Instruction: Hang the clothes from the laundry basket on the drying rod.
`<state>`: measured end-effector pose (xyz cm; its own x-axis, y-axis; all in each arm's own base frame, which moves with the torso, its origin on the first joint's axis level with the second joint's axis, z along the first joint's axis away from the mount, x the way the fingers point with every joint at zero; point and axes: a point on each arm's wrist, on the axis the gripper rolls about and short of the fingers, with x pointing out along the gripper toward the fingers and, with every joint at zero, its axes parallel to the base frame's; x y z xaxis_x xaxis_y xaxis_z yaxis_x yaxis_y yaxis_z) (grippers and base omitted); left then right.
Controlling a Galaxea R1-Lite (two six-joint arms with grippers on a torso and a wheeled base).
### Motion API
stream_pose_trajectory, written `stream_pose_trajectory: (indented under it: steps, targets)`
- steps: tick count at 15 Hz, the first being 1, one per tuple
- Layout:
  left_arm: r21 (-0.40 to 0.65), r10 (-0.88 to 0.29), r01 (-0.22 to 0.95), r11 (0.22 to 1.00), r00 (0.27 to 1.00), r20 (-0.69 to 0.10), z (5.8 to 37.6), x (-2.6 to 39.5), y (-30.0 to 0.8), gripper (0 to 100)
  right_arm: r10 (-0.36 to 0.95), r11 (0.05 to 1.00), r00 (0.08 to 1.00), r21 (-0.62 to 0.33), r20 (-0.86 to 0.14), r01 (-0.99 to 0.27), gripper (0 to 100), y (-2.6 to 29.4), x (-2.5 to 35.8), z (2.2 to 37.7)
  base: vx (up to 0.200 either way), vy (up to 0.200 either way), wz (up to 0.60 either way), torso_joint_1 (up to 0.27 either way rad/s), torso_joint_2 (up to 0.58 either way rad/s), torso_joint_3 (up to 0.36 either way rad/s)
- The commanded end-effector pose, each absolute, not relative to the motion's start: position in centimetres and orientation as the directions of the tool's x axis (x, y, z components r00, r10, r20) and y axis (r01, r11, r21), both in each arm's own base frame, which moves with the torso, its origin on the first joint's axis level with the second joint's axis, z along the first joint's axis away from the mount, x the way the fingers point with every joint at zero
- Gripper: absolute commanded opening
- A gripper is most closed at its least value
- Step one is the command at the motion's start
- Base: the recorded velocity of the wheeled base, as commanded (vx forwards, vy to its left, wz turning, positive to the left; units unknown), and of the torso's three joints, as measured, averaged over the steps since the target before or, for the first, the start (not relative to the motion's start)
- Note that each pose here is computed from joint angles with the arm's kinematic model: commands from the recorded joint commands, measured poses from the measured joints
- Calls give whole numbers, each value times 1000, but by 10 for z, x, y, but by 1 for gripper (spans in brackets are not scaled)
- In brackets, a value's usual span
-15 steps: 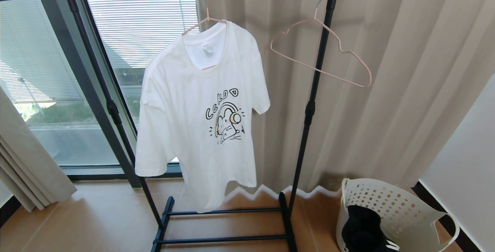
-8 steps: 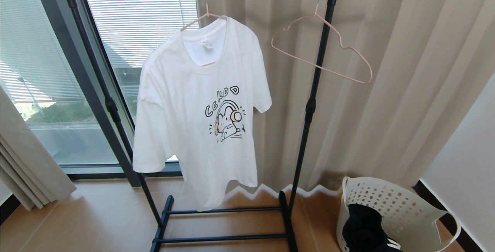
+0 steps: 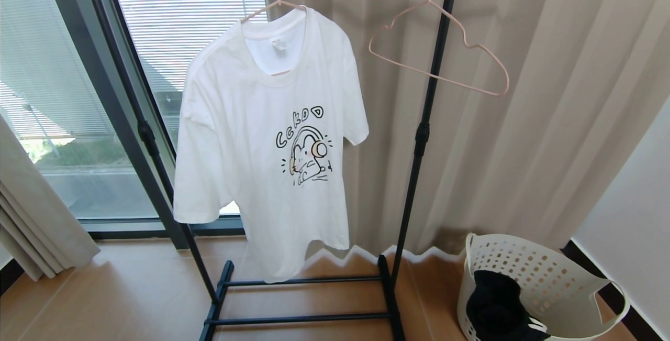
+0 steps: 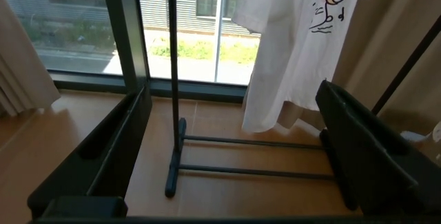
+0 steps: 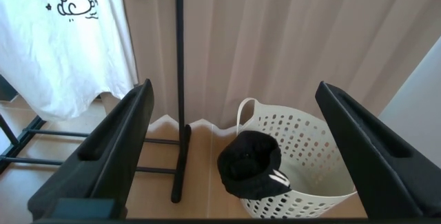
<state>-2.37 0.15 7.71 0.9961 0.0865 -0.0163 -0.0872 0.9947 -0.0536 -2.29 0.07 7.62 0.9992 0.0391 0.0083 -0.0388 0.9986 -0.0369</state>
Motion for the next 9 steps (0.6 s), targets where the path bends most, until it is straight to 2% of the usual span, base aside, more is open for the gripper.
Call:
stream_pose_trajectory:
  steps: [1,3,6,9]
  targets:
    - [-54,87,-88,995,996,-18,77,-24,2,100,40,999,999,-37,6,-40,100,1,-23,76,0,0,0,-51,227,183]
    - [-55,87,-88,995,996,-18,77,-24,2,100,40,999,999,-37,9,-40,100,1,-23,76,0,0,0,-66,342,271]
    - [-55,87,-88,995,996,-18,77,-24,2,100,40,999,999,-37,8,-40,100,1,-23,76,0,0,0,-23,129,103]
    - [-55,87,-88,995,996,-18,77,-24,2,100,40,999,999,-37,8,-40,100,1,-23,76,0,0,-600,-2,20,18]
